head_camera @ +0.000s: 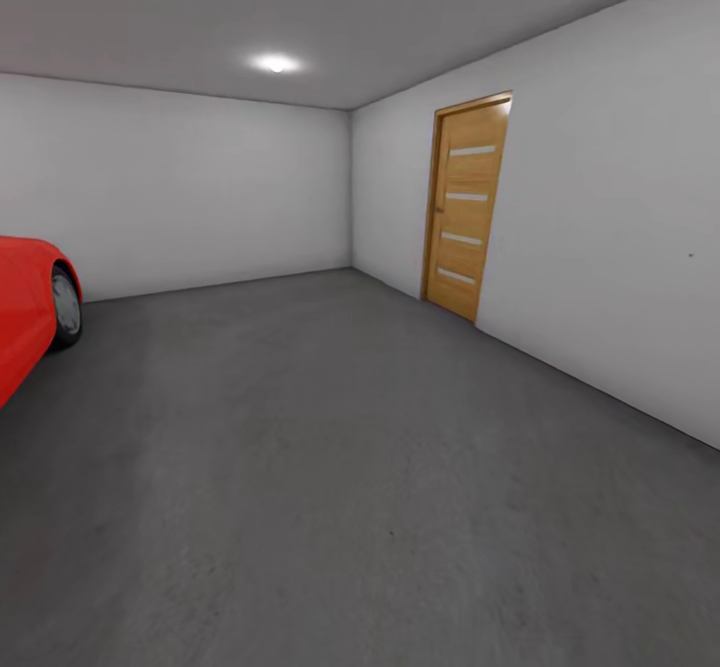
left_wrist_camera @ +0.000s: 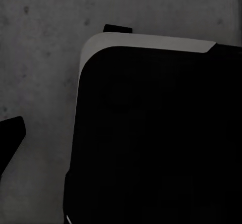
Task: Move the two storage containers from the living room to the garage. In the garage, place one container on the floor and stack the other container on top of it (either order is fine).
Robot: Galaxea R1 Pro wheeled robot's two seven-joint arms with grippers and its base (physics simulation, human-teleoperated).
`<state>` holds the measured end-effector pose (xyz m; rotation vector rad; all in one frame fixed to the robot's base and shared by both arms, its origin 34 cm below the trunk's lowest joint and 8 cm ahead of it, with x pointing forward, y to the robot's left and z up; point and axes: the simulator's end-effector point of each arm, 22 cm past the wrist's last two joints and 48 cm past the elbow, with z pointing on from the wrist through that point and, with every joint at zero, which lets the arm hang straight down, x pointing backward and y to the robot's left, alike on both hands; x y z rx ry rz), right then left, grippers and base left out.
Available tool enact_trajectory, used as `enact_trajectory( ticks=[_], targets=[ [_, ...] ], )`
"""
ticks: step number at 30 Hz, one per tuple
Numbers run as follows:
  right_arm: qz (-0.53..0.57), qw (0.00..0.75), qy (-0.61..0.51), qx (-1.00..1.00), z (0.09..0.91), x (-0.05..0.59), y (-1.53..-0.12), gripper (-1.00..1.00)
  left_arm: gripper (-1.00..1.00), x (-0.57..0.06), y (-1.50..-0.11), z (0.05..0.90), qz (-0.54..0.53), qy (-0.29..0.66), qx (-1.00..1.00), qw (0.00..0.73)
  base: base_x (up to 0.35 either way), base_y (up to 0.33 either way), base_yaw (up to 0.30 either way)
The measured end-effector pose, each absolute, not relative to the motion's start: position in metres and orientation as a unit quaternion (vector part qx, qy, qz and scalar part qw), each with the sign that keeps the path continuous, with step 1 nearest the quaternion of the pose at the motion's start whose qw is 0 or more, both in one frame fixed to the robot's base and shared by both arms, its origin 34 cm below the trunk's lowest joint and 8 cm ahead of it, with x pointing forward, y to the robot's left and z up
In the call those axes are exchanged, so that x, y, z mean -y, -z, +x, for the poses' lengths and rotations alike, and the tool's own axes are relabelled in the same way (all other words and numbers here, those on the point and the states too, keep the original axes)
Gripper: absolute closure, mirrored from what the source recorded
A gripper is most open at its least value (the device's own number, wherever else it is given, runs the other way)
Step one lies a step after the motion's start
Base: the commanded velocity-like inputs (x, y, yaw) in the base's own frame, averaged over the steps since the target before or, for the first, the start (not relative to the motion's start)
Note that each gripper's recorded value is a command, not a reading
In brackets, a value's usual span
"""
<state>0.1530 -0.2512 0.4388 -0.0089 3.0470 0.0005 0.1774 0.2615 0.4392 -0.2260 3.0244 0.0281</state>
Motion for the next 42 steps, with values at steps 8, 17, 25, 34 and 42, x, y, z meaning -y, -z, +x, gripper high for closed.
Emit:
enact_trajectory(
  ticks=[8, 17, 25, 34, 42],
  targets=[
    [-0.007, 0.048, 0.001, -0.999, 0.1534, 0.2534, -0.4389, -1.0, -1.0, -0.2616, -0.4392, 0.1775, -0.074, -0.009, -0.996, 0.055, 0.321, 0.0, 0.0],
    [-0.007, 0.047, 0.001, -0.999, 0.153, 0.2547, -0.4388, -1.0, -1.0, -0.2596, -0.4389, 0.1745, -0.072, -0.007, -0.996, 0.048, 0.321, 0.0, 0.0],
    [-0.005, 0.048, 0.002, -0.999, 0.1531, 0.2554, -0.4389, -1.0, -1.0, -0.2612, -0.439, 0.1754, -0.073, -0.009, -0.996, 0.05, 0.322, 0.0, 0.0],
    [-0.005, 0.049, 0.002, -0.999, 0.1535, 0.2556, -0.4389, -1.0, -1.0, -0.2615, -0.4391, 0.1758, -0.074, -0.009, -0.996, 0.051, 0.322, 0.0, 0.0],
    [-0.003, 0.044, 0.003, -0.999, 0.1498, 0.2555, -0.4388, -1.0, -1.0, -0.2606, -0.439, 0.1758, -0.074, -0.009, -0.996, 0.051, 0.322, 0.0, 0.0]
  ],
)
